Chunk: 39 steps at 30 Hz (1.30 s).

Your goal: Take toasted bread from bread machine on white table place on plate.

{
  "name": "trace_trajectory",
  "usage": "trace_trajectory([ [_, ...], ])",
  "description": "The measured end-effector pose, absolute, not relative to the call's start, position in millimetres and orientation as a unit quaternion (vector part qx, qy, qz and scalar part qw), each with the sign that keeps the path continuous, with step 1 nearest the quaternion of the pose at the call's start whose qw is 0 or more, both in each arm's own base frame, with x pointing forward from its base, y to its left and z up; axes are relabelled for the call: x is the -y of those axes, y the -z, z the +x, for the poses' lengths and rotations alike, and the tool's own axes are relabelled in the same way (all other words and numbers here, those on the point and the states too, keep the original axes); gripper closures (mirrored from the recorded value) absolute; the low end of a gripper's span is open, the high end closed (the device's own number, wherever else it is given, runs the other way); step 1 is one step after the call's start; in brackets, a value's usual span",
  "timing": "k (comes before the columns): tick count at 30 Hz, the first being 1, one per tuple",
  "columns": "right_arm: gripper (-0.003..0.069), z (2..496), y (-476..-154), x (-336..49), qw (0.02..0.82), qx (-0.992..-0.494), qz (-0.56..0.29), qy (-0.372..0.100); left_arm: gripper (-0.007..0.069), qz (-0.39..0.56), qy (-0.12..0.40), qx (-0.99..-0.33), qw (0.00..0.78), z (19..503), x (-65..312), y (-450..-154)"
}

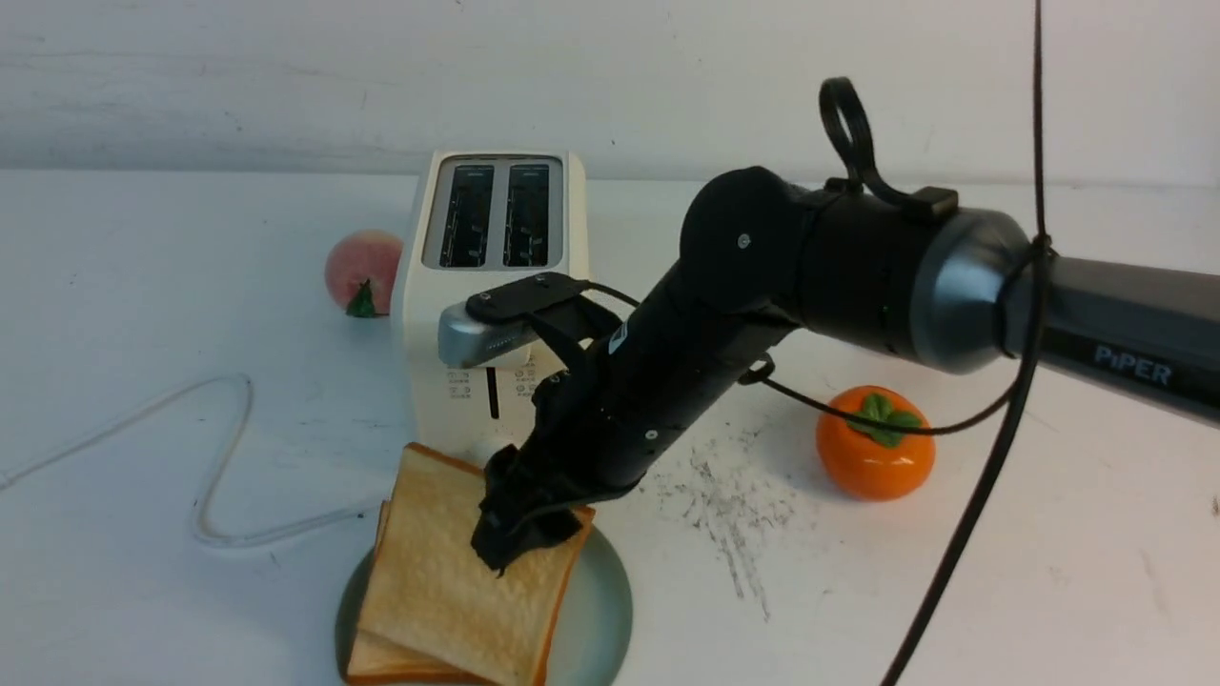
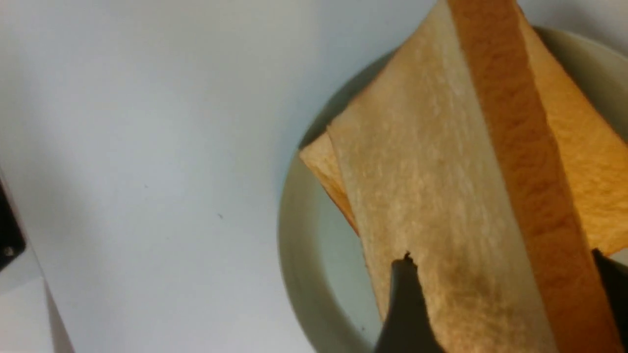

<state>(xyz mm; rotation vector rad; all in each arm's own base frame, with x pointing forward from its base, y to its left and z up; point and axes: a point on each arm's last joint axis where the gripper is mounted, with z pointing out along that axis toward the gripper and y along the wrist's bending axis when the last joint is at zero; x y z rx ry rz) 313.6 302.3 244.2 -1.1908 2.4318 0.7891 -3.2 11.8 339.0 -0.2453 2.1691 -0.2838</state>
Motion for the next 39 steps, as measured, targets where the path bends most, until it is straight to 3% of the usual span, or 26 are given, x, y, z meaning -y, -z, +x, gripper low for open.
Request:
trace_trajectory([
  [10, 0.0201, 325, -276, -298, 0.187, -0.846, -0.455, -0.207, 0.0639, -0.099, 0.115, -0.878, 0.453, -3, -12, -339],
  [15, 0.0204, 329, -308, -288, 0.184, -0.85, -0.472, -0.145, 0.0639, -0.099, 0.115, -0.878, 0.453, -3, -12, -339],
  [19, 0.0307, 333, -338, -282, 0.211, -0.863, -0.443, -0.117, 0.0639, -0.099, 0.114, -0.878, 0.453, -3, -12, -339],
  [22, 0.0519, 323, -372, -269, 0.247, -0.88, -0.388, -0.117, 0.0639, -0.099, 0.114, -0.876, 0.459, -3, -12, -340],
  [23, 0.0533, 322, -374, -268, 0.25, -0.88, -0.388, -0.117, 0.0639, -0.099, 0.114, -0.875, 0.459, -2, -12, -340],
  [24, 0.0634, 311, -396, -259, 0.269, -0.881, -0.369, -0.127, 0.0639, -0.099, 0.116, -0.873, 0.463, -2, -12, -341],
  [25, 0.0657, 304, -408, -254, 0.281, -0.879, -0.361, -0.133, 0.0639, -0.098, 0.117, -0.871, 0.467, -2, -12, -341],
  [29, 0.0673, 261, -467, -217, 0.348, -0.862, -0.335, -0.151, 0.0639, -0.097, 0.12, -0.866, 0.476, -1, -11, -343],
  [33, 0.0671, 219, -499, -180, 0.391, -0.852, -0.313, -0.155, 0.0639, -0.095, 0.125, -0.858, 0.489, 1, -11, -345],
  [39, 0.0667, 171, -485, -135, 0.386, -0.865, -0.293, -0.133, 0.0639, -0.09, 0.141, -0.835, 0.524, 4, -9, -353],
])
